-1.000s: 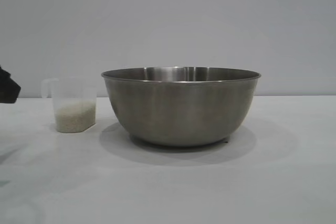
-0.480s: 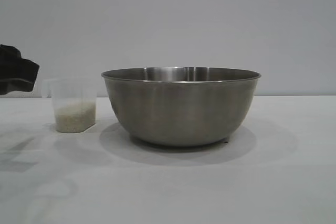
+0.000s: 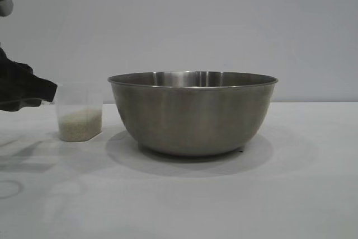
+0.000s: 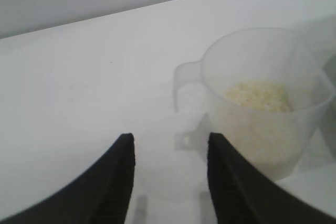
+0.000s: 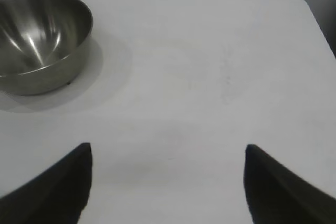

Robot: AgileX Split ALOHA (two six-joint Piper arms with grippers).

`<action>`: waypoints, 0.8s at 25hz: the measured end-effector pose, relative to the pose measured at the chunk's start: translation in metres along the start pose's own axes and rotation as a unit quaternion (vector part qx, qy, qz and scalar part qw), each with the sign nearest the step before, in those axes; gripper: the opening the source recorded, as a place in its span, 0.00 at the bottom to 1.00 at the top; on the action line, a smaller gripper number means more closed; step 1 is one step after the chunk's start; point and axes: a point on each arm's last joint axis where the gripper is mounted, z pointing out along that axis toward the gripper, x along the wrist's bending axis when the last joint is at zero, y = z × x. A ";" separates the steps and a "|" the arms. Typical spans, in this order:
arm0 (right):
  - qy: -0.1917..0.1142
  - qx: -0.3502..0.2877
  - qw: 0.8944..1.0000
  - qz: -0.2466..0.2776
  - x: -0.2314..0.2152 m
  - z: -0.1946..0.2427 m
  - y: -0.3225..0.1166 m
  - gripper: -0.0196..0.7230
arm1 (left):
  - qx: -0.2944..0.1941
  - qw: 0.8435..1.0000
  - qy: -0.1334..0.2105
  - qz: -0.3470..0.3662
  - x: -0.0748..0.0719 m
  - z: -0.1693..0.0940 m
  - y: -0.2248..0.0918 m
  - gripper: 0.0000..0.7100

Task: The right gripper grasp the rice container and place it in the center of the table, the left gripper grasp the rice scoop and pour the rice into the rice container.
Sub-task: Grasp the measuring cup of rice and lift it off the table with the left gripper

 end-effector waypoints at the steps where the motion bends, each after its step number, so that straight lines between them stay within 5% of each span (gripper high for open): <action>1: 0.000 0.000 1.000 0.000 0.000 0.000 0.000 0.78 | 0.001 1.000 0.003 -0.001 0.000 0.001 -0.001 0.32; 9: 0.000 0.000 1.000 0.001 0.000 0.000 0.000 0.78 | -0.003 1.000 0.003 0.011 -0.003 0.011 -0.001 0.32; 13: 0.000 0.000 1.000 0.001 0.000 0.000 0.000 0.78 | 0.001 1.000 0.003 0.014 0.008 0.015 -0.004 0.32; 20: 0.000 0.000 1.000 0.001 0.000 0.000 0.000 0.78 | -0.006 0.999 -0.043 0.032 0.017 0.020 -0.004 0.32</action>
